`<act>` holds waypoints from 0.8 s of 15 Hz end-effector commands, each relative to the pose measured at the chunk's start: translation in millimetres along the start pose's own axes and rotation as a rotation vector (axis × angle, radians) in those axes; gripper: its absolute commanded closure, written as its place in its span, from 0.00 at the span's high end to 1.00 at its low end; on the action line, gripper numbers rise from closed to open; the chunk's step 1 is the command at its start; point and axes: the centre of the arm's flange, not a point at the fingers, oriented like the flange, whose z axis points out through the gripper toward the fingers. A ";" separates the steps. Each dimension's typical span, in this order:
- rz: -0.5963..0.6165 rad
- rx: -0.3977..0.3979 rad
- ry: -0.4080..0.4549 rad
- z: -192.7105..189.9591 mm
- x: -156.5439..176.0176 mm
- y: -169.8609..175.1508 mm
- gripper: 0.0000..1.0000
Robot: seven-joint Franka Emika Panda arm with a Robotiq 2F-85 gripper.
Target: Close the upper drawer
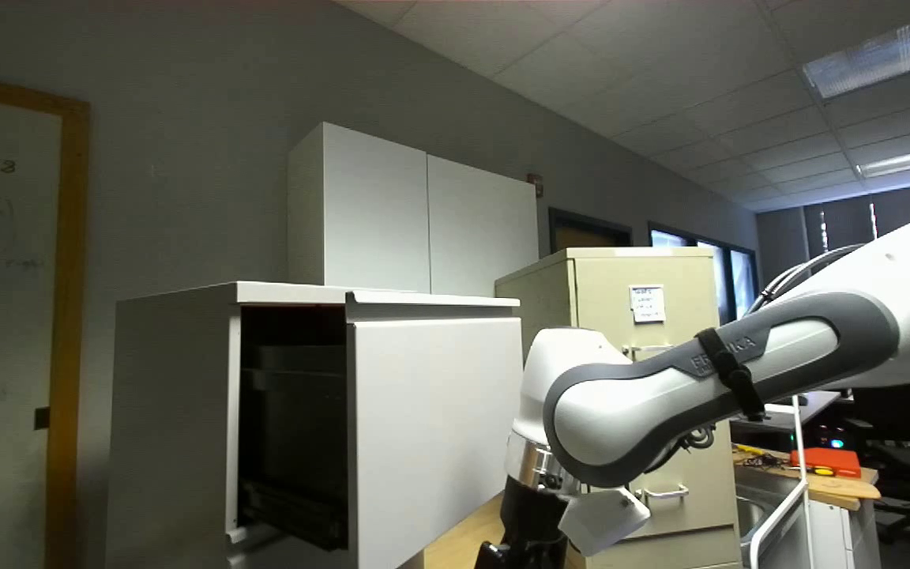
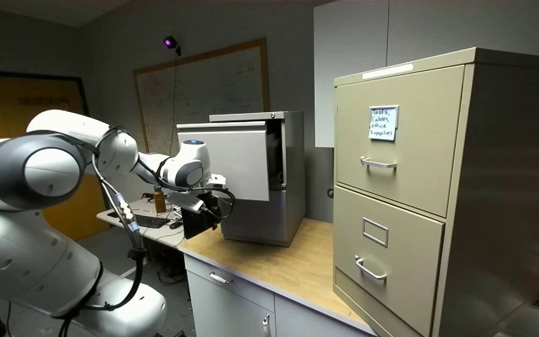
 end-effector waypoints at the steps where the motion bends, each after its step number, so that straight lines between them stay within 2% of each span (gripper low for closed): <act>1: 0.000 0.000 0.000 0.0 0.0 0.0 1.00; 12: 0.002 0.000 -0.006 -0.2 2.1 -0.4 1.00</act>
